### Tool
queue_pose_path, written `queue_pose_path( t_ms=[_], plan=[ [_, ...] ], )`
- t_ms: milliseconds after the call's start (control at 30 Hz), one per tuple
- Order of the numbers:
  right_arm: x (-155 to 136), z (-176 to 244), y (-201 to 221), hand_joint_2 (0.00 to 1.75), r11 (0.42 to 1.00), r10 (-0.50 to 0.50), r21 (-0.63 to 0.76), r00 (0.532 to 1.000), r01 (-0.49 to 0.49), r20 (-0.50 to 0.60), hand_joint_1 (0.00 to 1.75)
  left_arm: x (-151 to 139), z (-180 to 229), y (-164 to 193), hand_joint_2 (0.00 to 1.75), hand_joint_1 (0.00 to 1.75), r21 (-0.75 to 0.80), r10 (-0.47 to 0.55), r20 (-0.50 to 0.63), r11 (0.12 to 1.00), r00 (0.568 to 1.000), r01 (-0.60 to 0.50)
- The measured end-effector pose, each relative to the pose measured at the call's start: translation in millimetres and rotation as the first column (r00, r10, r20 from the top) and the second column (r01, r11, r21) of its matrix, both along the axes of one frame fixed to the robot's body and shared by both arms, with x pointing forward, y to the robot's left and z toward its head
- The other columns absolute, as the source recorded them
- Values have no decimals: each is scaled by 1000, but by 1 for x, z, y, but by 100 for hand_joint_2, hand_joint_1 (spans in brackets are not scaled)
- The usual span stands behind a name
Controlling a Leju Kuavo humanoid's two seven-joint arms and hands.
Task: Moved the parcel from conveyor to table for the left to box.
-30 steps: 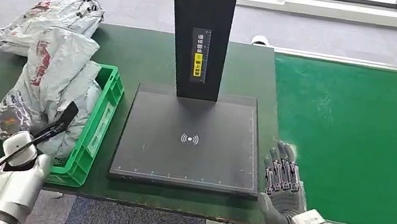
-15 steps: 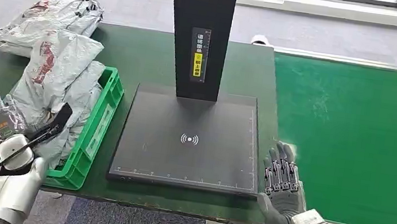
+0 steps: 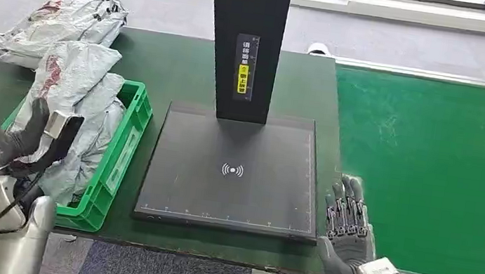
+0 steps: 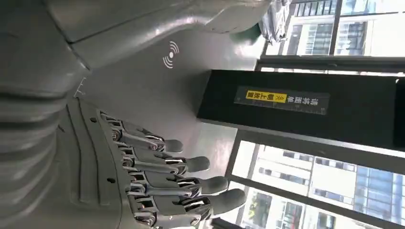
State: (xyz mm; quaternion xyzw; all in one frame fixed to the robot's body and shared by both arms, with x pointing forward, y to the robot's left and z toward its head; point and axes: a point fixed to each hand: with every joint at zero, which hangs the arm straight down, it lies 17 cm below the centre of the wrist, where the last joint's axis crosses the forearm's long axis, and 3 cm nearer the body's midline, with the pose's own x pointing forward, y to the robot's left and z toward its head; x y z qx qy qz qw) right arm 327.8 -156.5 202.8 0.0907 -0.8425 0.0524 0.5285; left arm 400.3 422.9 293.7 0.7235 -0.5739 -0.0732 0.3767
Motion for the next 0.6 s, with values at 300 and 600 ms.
queue_pose_path(
  t_ms=[300, 600],
  plan=[
    [-9, -8, -11, 175, 999, -54, 5, 998, 54, -13, 0, -31, 65, -68, 175, 0, -51, -379, 282, 911, 881, 409],
    [-5, -24, -13, 175, 1000, -23, -3, 998, 23, -65, 0, 9, -56, -236, 175, 0, -561, -836, 505, -127, 217, 818]
  ],
)
